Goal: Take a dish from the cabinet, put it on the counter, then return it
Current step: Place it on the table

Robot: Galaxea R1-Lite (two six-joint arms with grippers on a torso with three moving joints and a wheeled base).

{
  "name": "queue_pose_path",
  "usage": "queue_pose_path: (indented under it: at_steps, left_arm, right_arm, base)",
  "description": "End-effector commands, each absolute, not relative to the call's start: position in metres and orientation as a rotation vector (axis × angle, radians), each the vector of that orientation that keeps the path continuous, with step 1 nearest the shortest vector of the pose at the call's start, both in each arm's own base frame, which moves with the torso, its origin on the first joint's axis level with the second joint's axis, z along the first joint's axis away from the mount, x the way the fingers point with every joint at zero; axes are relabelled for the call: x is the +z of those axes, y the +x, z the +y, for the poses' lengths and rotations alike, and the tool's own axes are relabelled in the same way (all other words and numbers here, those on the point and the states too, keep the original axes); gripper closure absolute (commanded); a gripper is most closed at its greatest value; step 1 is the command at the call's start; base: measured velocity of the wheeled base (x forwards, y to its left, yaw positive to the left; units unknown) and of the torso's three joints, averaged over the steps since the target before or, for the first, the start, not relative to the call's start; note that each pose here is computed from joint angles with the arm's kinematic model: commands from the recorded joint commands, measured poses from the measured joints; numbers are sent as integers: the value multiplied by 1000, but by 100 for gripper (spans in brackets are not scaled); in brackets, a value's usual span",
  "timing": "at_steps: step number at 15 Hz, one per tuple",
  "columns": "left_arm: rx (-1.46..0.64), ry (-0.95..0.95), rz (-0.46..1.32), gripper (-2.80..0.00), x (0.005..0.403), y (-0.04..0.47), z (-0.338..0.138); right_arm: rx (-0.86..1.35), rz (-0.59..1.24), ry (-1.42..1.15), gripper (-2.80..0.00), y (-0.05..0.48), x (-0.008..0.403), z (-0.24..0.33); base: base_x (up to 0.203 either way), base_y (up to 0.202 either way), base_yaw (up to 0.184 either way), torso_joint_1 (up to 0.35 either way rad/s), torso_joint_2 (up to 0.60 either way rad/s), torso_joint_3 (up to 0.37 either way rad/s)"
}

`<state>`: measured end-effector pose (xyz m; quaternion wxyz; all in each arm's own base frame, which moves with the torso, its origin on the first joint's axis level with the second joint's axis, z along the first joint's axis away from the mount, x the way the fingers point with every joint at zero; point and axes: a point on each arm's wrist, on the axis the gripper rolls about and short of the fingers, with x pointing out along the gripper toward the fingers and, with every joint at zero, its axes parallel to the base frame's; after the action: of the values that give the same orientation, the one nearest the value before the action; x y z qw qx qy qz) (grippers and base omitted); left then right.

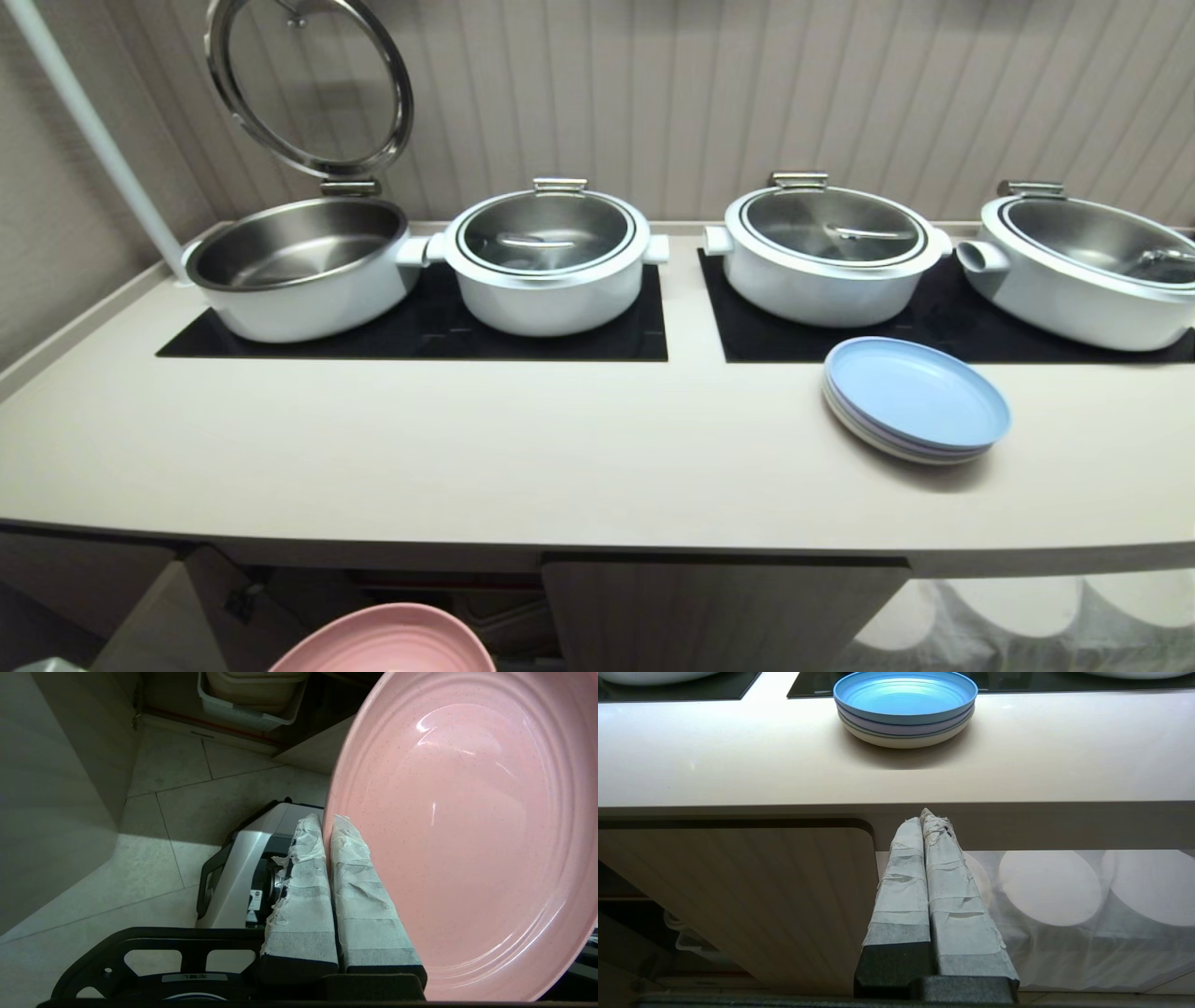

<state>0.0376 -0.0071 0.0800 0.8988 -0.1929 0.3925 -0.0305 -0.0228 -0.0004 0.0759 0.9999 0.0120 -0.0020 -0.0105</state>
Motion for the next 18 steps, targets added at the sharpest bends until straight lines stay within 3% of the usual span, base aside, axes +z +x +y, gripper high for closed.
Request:
queue_pose_path:
  at_steps: [1, 18]
  left_arm:
    - [-63, -402, 813, 0, 80, 38, -7]
    - [-92, -402, 800, 0, 85, 40, -8]
  right_arm:
    - [-20, -5, 25, 0, -23, 76, 0]
    - [-20, -5, 25, 0, -23, 76, 0]
  base:
    - [0, 0, 0, 0, 0, 0]
    - [0, 0, 0, 0, 0, 0]
